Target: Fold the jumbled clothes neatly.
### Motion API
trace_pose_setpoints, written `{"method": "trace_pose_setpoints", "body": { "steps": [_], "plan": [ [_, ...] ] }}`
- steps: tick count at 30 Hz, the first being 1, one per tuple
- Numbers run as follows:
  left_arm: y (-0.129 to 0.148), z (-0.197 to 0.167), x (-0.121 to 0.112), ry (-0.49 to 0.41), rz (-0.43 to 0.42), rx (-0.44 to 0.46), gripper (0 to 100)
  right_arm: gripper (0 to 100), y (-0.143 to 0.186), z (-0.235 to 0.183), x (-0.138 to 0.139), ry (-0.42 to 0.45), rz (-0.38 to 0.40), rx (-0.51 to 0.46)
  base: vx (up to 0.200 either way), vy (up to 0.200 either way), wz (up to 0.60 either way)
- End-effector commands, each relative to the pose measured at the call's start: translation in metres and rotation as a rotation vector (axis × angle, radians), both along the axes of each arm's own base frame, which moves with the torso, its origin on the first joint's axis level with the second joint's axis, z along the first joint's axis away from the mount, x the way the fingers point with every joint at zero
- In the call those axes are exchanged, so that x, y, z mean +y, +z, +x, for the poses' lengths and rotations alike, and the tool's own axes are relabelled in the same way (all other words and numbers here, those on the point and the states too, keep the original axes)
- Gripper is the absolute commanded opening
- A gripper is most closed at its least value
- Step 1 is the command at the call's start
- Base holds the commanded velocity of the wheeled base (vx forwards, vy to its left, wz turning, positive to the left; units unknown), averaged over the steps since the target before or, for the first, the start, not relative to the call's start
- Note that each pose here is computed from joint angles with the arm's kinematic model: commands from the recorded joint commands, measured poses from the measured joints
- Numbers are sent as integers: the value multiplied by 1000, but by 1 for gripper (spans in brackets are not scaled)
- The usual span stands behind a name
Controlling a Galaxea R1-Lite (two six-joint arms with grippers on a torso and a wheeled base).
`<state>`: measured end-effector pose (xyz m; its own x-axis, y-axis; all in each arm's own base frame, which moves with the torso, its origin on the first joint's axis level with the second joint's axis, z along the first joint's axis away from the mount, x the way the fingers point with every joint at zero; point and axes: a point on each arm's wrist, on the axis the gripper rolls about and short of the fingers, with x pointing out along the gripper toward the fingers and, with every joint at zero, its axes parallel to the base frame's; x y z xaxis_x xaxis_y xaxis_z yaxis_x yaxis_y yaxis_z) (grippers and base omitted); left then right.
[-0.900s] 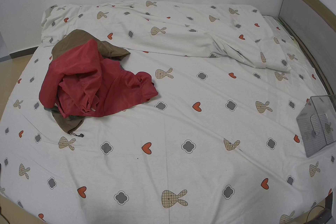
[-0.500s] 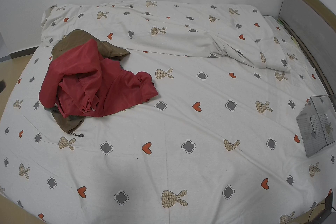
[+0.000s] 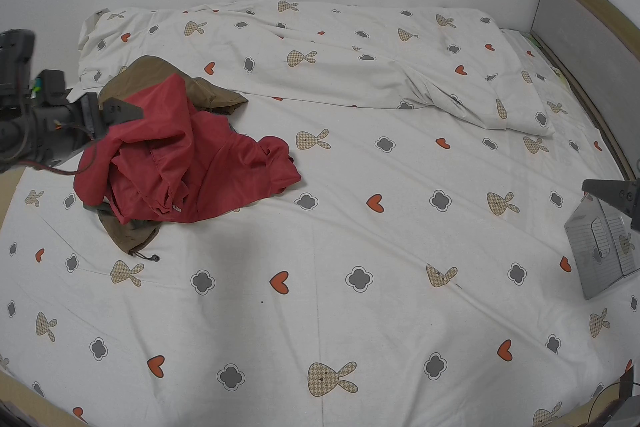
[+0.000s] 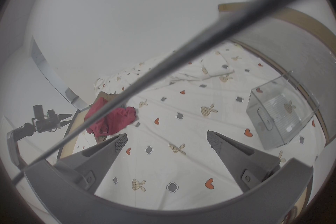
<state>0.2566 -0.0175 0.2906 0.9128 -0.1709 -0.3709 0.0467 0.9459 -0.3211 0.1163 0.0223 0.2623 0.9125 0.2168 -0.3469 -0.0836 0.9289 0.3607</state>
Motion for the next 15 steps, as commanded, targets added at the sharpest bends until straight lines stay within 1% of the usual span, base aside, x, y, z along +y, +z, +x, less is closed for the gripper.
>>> {"method": "trace_pose_setpoints", "body": {
  "steps": [1, 3, 6, 10, 12, 15],
  "plan": [
    [-84, 146, -8, 1, 143, 191, 100, 100, -34, 39, 14, 27, 10, 224, 0, 0, 0],
    [-86, 158, -11, 10, 183, 174, 100, 100, -36, 39, 14, 27, 9, 232, 0, 0, 0],
    [-87, 171, -18, -14, 221, 152, 100, 100, -36, 38, 14, 26, 8, 231, 0, 0, 0],
    [-87, 178, -23, -29, 225, 149, 100, 100, -36, 37, 14, 26, 8, 231, 0, 0, 0],
    [-82, 181, -25, -33, 219, 135, 100, 100, -37, 38, 14, 25, 9, 233, 0, 0, 0],
    [-75, 182, -26, -26, 194, 118, 100, 100, -38, 38, 14, 26, 10, 240, 0, 0, 0]
  ]
}}
